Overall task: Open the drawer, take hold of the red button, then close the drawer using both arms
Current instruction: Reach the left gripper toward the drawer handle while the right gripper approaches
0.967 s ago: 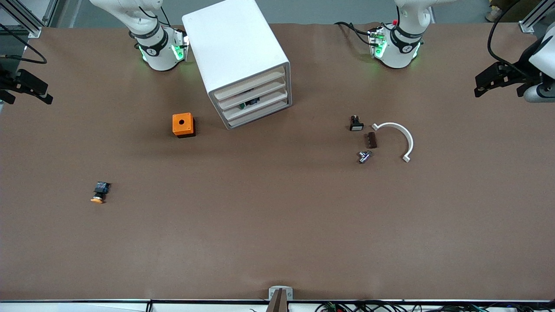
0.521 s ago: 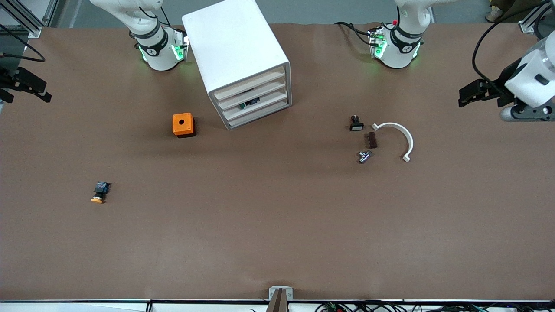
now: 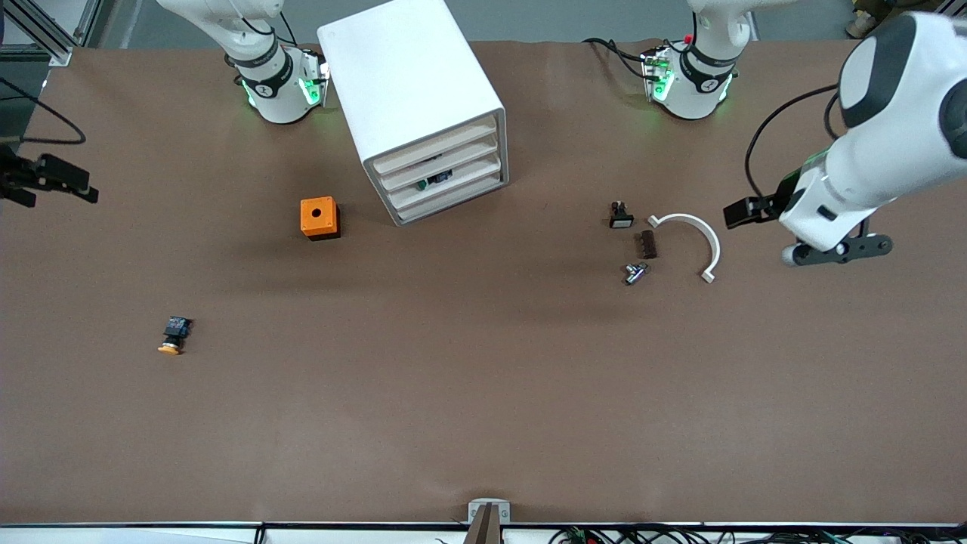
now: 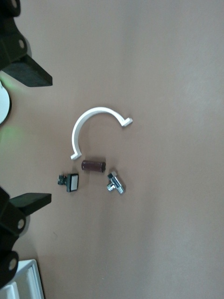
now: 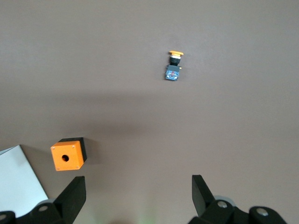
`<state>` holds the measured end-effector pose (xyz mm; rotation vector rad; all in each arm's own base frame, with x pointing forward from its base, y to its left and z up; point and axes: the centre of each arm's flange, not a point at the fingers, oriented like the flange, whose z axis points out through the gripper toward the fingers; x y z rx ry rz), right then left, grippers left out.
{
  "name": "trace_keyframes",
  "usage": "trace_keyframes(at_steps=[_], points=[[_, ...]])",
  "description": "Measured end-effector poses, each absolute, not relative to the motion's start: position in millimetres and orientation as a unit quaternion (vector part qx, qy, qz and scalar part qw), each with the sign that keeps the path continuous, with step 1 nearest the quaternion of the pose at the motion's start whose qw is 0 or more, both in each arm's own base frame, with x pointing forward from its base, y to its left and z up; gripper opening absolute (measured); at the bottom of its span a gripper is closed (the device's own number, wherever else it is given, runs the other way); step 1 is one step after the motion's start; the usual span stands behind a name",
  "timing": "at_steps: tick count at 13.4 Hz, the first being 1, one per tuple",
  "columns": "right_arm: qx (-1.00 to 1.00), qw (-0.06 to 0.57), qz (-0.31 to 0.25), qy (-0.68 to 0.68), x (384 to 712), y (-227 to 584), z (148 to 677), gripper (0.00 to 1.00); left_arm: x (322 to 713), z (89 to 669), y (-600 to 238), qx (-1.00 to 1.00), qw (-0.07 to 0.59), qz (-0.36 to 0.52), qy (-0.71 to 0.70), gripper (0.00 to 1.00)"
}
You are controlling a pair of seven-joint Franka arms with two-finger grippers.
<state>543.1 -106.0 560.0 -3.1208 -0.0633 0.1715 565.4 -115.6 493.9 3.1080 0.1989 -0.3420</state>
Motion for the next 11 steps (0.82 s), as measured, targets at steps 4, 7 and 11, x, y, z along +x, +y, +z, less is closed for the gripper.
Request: trace_keyframes(at_steps=[4, 7, 11], points=[[-0.998, 0.004, 0.063, 0.005, 582, -152, 505, 1.0, 584, 445, -148, 0.986, 0.009, -0.124, 0.107, 1.0], [-0.999, 0.003, 0.051, 0.019, 597, -167, 466, 1.0, 585, 412, -186, 0.978, 0.001, -0.136, 0.161, 1.0], [-0.992, 0.035, 0.063, 0.099, 597, -141, 428, 1.0, 576, 362, -245, 0.946, -0.032, -0.17, 0.273, 1.0]])
